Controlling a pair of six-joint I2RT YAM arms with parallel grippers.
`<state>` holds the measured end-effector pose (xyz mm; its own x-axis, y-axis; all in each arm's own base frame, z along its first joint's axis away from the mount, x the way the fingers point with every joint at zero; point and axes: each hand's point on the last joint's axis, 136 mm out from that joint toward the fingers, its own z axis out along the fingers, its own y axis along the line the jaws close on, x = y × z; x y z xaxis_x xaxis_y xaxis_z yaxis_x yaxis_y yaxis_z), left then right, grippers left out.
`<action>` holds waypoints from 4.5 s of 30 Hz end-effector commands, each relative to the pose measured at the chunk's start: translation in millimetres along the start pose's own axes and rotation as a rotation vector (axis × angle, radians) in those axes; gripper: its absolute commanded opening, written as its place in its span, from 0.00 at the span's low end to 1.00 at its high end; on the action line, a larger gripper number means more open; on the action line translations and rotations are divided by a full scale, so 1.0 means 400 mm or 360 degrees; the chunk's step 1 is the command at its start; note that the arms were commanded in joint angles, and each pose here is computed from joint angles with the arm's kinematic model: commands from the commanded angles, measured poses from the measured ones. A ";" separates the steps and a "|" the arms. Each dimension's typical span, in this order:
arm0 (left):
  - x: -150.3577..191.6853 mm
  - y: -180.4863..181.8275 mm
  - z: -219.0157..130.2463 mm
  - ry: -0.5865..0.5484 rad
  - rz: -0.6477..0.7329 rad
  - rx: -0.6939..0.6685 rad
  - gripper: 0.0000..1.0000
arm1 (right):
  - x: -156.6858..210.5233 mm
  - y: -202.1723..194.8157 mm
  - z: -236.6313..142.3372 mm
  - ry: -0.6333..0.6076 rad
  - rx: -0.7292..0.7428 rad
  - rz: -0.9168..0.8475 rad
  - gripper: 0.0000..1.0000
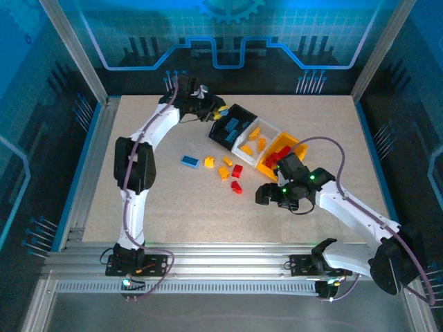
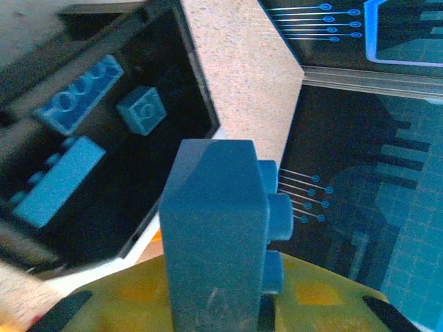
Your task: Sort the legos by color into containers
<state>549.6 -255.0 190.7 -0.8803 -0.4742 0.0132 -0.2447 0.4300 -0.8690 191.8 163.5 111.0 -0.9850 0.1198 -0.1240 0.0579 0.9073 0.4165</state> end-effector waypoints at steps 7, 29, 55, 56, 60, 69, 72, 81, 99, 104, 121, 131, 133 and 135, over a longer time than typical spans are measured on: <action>-0.002 0.046 0.140 0.0104 -0.0149 -0.0021 0.28 | 0.029 -0.044 -0.024 -0.0004 0.0034 0.0062 0.81; 0.013 0.085 0.143 0.0135 -0.0151 -0.0083 0.50 | 0.043 -0.065 -0.028 -0.0024 0.0027 0.0144 0.81; 0.178 0.421 -0.322 -0.0184 -0.0343 -0.1112 0.99 | -0.018 0.059 0.040 0.0071 -0.0077 -0.0054 0.81; 0.189 0.435 -0.316 -0.0212 -0.0455 -0.1088 0.99 | -0.017 0.062 0.046 0.0081 -0.0078 -0.0060 0.81; 0.222 0.485 -0.272 -0.0255 -0.0884 -0.1079 0.99 | -0.027 0.087 0.051 0.0089 -0.0096 -0.0097 0.81; 0.190 0.491 -0.220 -0.0429 -0.1141 -0.1168 0.99 | -0.024 0.083 0.046 0.0068 -0.0082 -0.0131 0.81; 0.183 0.510 -0.232 -0.0510 -0.1196 -0.1212 0.99 | -0.020 0.074 0.042 0.0058 -0.0070 -0.0133 0.81; 0.156 0.547 -0.252 -0.0615 -0.1270 -0.1227 0.99 | -0.004 0.046 0.038 0.0053 -0.0048 -0.0114 0.81; 0.137 0.577 -0.221 -0.0584 -0.1261 -0.1275 0.90 | 0.003 0.024 0.027 0.0037 -0.0021 -0.0089 0.82; 0.142 0.591 -0.214 -0.0573 -0.1281 -0.1285 0.85 | 0.004 0.018 0.025 0.0038 -0.0015 -0.0081 0.82; 0.171 0.641 -0.204 -0.0529 -0.1318 -0.1321 0.71 | 0.016 0.001 0.018 0.0021 -0.0011 -0.0041 0.82; 0.186 0.657 -0.206 -0.0500 -0.1324 -0.1326 0.53 | 0.024 -0.003 0.018 0.0012 -0.0014 -0.0007 0.82; 0.188 0.658 -0.208 -0.0498 -0.1323 -0.1324 0.51 | 0.025 -0.003 0.017 0.0009 -0.0015 -0.0003 0.82; 0.187 0.658 -0.211 -0.0499 -0.1324 -0.1317 0.49 | 0.027 -0.003 0.018 0.0009 -0.0013 -0.0001 0.82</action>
<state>391.5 -113.8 13.8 -0.2293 -0.9561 0.1825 -0.9724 0.2165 -0.0873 186.6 172.3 106.2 -0.9872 0.0938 -0.1287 0.0283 0.8986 0.4378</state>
